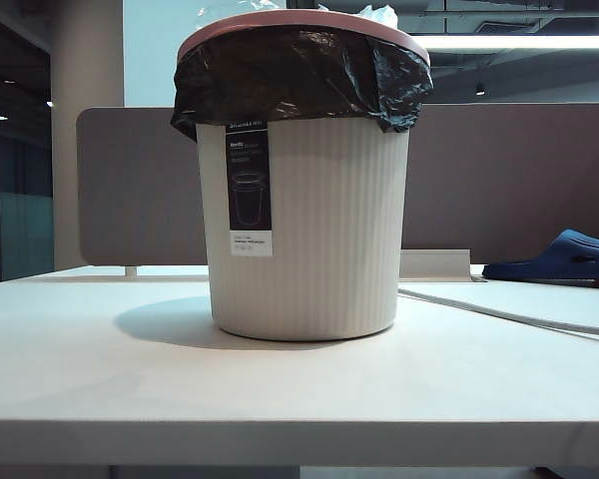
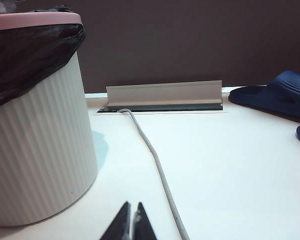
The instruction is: Open the ring lid of the trash can, pull out the black garbage bag inside, and place it on the table.
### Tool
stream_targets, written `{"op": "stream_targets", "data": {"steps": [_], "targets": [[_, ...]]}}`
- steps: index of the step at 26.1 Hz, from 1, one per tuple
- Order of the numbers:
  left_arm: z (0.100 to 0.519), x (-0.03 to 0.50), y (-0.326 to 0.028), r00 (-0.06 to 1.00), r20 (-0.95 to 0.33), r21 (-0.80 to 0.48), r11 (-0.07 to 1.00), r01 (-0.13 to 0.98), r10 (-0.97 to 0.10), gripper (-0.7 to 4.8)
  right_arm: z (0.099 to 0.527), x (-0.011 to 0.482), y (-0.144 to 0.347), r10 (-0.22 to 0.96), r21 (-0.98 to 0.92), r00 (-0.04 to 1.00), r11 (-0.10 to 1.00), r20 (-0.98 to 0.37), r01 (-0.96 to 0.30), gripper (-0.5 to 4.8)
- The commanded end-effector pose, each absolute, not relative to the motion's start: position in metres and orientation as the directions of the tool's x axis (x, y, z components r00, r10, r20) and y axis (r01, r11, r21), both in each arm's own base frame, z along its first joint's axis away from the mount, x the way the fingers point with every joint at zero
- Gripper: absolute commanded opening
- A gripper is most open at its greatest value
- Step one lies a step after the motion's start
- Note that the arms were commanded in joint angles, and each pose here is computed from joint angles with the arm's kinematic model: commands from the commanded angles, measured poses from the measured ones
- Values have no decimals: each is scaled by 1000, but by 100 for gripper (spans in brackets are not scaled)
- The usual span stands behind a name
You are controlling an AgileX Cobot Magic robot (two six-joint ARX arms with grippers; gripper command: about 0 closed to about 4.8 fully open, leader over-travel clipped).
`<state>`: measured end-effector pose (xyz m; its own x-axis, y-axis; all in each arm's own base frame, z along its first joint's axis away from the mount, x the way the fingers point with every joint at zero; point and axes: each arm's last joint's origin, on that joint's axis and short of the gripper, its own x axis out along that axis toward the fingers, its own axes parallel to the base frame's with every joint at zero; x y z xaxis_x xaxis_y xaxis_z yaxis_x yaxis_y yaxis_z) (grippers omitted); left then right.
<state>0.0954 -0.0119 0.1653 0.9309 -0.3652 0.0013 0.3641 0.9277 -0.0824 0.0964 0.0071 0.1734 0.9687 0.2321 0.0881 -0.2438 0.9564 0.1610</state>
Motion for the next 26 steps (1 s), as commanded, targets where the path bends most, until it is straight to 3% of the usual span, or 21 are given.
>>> {"op": "stream_targets", "data": {"steps": [1, 8, 13, 17, 21, 26], "targets": [[167, 95, -12, 931, 12, -79, 928, 364, -364, -6, 174, 96, 7, 232, 159, 968, 956, 99, -246, 18], [167, 95, -12, 931, 13, -79, 928, 365, -365, -5, 174, 96, 7, 234, 163, 967, 955, 102, -248, 18], [167, 95, -12, 926, 14, -92, 922, 376, -376, -6, 178, 95, 9, 305, 423, 943, 843, 135, -333, 19], [168, 95, -12, 921, 22, -274, 883, 380, -389, -6, 185, 93, 11, 353, 579, 912, 707, 207, -405, 22], [168, 95, -12, 921, 23, -457, 815, 356, -389, -6, 210, 84, 14, 480, 481, 800, 639, 361, -601, 21], [171, 95, -13, 919, 50, -618, 710, 336, -392, -5, 256, 66, 14, 484, 321, 772, 716, 411, -620, 21]]}}
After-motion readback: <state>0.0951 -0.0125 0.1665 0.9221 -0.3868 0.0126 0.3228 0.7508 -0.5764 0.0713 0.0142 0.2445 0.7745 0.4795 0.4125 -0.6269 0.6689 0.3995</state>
